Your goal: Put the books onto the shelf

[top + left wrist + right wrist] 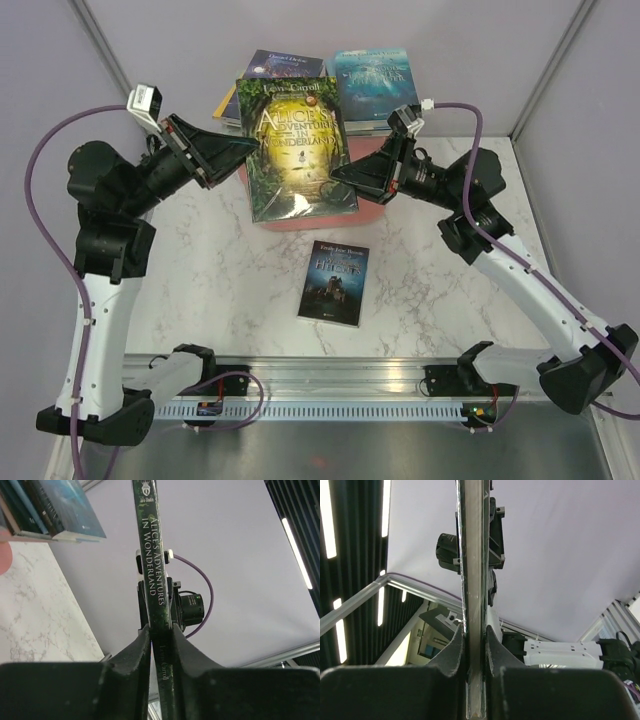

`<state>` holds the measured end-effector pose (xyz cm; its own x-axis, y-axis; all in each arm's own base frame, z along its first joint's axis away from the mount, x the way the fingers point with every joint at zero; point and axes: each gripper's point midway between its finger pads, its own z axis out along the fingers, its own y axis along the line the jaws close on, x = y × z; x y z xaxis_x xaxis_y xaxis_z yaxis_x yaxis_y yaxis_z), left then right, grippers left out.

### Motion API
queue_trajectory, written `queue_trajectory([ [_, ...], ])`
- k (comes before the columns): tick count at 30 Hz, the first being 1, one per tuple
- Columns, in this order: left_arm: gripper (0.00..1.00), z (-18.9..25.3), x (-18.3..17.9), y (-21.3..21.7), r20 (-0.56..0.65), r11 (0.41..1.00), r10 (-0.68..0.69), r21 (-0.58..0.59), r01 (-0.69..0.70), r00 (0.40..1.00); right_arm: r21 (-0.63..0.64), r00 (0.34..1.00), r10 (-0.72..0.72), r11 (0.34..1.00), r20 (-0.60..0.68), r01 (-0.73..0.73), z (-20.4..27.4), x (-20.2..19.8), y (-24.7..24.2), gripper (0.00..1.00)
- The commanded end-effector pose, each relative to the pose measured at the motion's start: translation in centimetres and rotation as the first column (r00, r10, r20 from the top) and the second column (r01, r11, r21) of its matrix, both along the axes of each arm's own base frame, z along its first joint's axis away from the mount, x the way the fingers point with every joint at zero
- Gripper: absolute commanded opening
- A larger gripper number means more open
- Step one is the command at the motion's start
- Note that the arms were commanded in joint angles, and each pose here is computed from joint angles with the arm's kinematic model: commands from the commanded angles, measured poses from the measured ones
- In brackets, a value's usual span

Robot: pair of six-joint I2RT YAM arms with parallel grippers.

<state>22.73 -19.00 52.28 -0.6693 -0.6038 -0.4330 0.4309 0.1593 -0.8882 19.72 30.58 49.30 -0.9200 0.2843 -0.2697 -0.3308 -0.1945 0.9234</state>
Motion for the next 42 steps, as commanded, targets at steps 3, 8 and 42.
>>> queue_trajectory([
  [3,0.34,-1.1,1.2,-0.7,0.005,0.987,-0.022,0.159,0.021,1.0,0.2,0.984,0.078,0.974,0.159,-0.11,8.2,-3.4,-0.4,0.0],
  [8,0.54,-1.2,2.7,-0.8,-0.017,0.984,-0.012,0.176,0.015,1.0,0.265,0.984,0.036,0.961,0.175,-0.083,10.6,-1.8,0.4,0.0],
  [42,1.0,-2.8,12.8,15.5,-0.142,0.869,0.454,0.289,-0.402,0.879,0.199,0.864,-0.502,0.852,0.042,0.485,13.8,16.2,4.5,0.0],
])
